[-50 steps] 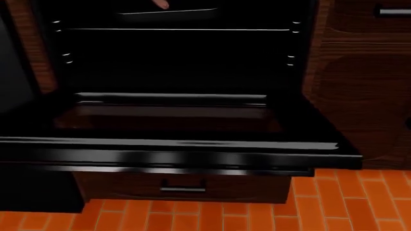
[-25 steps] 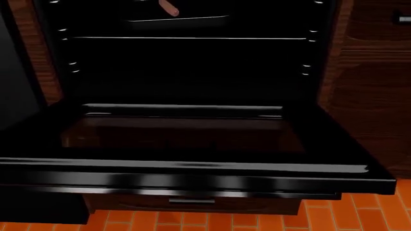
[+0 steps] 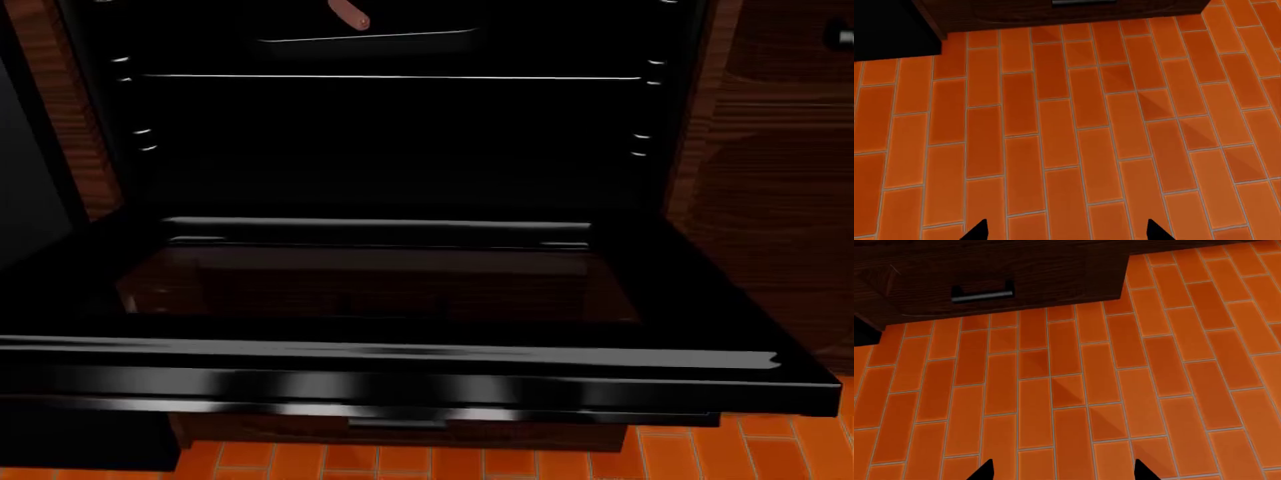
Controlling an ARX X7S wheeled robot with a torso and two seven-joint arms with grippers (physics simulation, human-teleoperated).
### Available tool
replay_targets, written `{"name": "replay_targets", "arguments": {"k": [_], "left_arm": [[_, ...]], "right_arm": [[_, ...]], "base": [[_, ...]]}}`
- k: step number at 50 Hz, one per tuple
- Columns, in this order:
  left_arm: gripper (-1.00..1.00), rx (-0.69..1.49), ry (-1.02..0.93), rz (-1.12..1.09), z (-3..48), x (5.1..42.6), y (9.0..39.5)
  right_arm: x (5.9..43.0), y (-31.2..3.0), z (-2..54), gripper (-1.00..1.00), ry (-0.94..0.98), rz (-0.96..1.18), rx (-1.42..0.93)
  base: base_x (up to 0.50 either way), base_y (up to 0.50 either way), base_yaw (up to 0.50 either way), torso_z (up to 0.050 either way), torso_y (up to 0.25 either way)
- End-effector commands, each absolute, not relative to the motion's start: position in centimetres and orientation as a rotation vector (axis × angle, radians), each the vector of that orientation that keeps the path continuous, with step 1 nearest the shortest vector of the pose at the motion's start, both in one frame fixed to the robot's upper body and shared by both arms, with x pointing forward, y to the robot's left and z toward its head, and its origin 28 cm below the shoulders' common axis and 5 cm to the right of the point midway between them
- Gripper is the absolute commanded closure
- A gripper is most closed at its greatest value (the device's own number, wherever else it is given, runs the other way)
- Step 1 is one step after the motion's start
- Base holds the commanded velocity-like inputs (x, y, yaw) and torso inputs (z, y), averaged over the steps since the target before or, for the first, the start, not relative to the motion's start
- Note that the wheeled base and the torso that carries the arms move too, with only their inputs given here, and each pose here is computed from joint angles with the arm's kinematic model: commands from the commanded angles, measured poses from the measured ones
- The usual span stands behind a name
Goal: Close the oven door
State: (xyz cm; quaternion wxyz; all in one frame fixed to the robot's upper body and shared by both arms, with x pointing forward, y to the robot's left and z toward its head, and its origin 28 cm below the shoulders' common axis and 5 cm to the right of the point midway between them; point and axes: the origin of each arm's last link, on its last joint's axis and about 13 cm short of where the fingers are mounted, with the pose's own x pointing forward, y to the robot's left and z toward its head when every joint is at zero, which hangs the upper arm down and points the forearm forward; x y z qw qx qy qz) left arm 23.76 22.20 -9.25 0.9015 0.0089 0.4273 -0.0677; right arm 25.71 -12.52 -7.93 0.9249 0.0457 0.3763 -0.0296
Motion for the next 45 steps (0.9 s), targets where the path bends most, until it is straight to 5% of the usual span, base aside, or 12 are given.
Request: {"name": "replay_targets", "arguments": {"k": [1,45], "left_arm": [[-1.00,0.010,0.889,-0.148,-9.29,23.69,22.18],[-1.00,0.000,0.903,-0.176,-9.49,23.36,21.95]], "right_arm": [[25.63,-12.52,-8.00,-1.00,0.767,-0.062,0.099],[25.41,-12.26,-8.18,-1.00,0.772,-0.046,0.117]], "base": [[0.00,0.00,0.00,-0.039,0.000],[0.00,0.00,0.00,-0.045,0.000]]}}
